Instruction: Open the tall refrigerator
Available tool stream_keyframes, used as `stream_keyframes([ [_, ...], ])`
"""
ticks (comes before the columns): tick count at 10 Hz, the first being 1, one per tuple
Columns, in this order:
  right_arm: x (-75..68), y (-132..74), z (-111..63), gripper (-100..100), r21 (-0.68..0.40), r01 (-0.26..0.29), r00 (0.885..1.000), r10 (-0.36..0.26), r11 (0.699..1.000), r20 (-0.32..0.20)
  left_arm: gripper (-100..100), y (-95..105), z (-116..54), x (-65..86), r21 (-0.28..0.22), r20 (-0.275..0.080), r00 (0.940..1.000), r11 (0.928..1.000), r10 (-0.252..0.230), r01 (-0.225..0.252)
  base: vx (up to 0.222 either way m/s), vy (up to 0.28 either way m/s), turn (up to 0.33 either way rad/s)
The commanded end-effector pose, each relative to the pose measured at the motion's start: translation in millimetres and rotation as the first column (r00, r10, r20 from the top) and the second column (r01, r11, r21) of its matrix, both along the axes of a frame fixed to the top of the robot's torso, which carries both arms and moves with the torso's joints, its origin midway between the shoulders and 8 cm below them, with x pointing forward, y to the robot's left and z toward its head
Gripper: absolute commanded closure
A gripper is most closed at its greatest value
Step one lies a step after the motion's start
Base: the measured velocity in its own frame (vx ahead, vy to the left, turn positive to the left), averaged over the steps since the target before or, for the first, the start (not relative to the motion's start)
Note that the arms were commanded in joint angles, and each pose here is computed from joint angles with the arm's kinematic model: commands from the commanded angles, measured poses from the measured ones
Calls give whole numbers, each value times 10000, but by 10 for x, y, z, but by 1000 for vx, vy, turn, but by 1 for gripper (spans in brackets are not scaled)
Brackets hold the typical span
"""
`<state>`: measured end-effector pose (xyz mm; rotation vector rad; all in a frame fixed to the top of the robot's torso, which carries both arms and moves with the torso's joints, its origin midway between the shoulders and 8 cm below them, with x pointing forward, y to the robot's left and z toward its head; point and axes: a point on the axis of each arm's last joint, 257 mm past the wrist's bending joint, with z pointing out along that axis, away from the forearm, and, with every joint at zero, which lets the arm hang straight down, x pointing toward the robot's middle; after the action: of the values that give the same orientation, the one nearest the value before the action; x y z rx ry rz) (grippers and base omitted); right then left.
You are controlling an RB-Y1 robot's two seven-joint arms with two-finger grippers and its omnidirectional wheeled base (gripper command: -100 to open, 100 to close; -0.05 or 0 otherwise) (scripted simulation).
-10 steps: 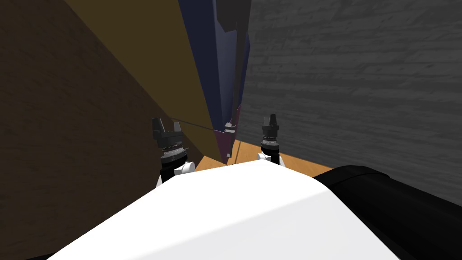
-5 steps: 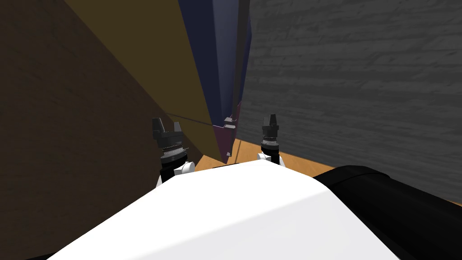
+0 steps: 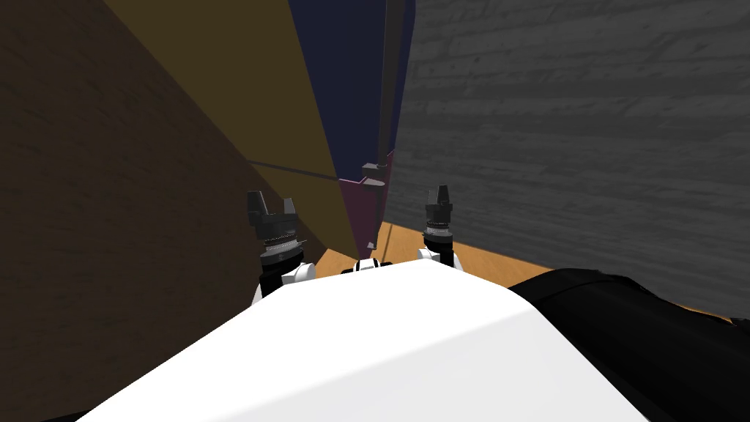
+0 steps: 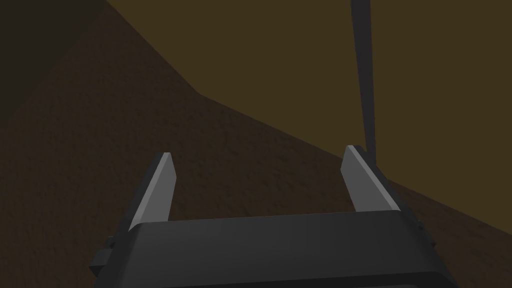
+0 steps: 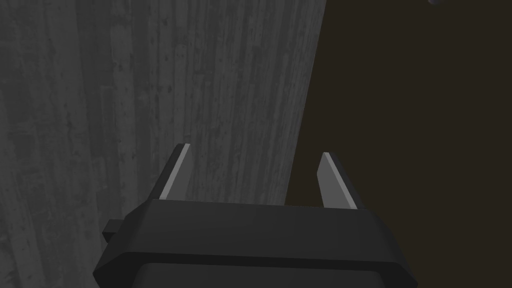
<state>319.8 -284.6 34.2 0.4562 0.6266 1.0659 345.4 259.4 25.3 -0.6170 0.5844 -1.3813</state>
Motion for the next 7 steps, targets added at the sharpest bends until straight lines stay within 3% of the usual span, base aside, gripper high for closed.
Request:
stream_keyframes([
  [1,0,0,-1,0,1,0,10000,0,10000,-2,-100,-64,-5,38,487,-248,9992,9983,-311,323,-5,-17,-25],
  [7,0,0,-1,0,1,0,10000,0,10000,-2,-100,-170,-19,184,845,-1051,9914,9926,-781,871,-4,-29,-43],
])
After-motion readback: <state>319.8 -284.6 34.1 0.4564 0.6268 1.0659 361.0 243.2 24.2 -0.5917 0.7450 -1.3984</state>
